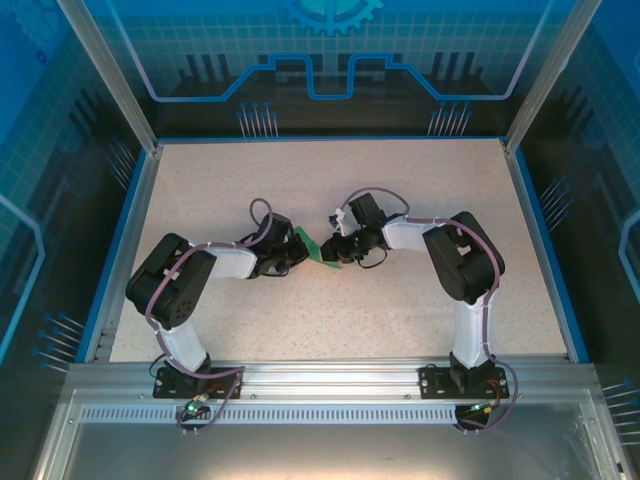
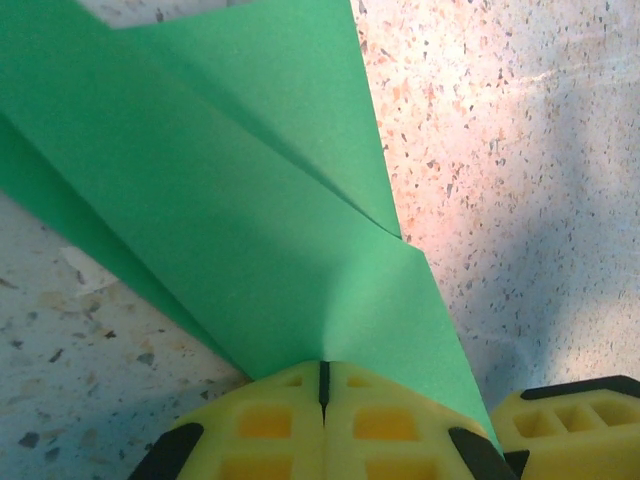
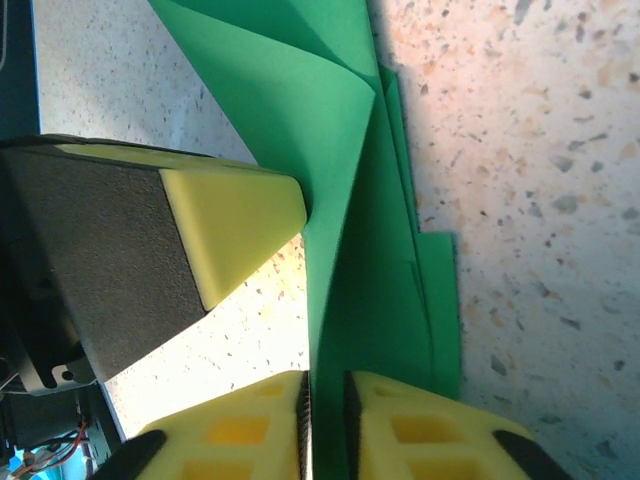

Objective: Fold a paper plane with a square sheet of paper (pick it up from the middle)
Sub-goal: Fold the wing for the fifth time at the center of the table.

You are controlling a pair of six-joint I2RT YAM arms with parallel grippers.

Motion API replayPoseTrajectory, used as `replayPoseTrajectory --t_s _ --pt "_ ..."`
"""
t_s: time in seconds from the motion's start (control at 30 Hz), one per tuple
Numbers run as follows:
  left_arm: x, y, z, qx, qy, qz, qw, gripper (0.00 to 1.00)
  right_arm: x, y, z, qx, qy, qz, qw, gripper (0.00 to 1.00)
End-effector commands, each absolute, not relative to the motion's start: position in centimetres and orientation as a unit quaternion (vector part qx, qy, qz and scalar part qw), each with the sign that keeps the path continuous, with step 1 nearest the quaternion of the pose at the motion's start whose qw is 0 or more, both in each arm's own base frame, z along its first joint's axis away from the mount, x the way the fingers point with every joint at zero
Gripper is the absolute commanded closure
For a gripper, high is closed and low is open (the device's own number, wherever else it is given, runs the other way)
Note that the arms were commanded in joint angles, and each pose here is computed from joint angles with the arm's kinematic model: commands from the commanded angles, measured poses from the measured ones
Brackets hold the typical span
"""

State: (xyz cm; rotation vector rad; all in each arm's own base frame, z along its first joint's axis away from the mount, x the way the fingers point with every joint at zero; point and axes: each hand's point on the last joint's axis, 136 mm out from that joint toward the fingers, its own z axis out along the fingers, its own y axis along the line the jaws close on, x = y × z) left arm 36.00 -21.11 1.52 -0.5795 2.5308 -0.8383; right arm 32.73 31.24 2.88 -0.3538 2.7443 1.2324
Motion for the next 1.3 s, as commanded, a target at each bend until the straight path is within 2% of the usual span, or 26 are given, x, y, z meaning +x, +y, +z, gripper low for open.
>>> replayPoseTrajectory --t_s 0.0,0.1,0.37,0.63,1.0,1.27 --pt "34.6 -19.8 -1.1 -0.221 0.922 -0.263 0.177 0.97 32.9 30.4 3.2 -0.106 0.910 0.398 0.049 0.87" --pt "34.7 -19.9 -0.8 -0.219 0.922 -0.264 0.179 0.97 32.8 30.0 2.4 -0.097 0.914 0.391 0.040 0.91" --pt "35.1 -20.1 -0.5 -0.216 0.922 -0.266 0.179 0.96 32.2 29.0 0.5 -0.072 0.925 0.373 0.000 0.92" --pt "35.0 -20.2 -0.6 -0.215 0.923 -0.268 0.176 0.95 32.3 29.2 1.7 -0.080 0.919 0.385 0.004 0.83" --pt "35.0 -20.2 -0.8 -0.214 0.923 -0.268 0.174 0.96 30.9 28.2 2.1 -0.086 0.925 0.371 -0.002 0.82" --pt "35.0 -20.3 -0.8 -0.212 0.923 -0.269 0.174 0.96 29.8 26.7 -0.1 -0.079 0.938 0.336 -0.024 0.89"
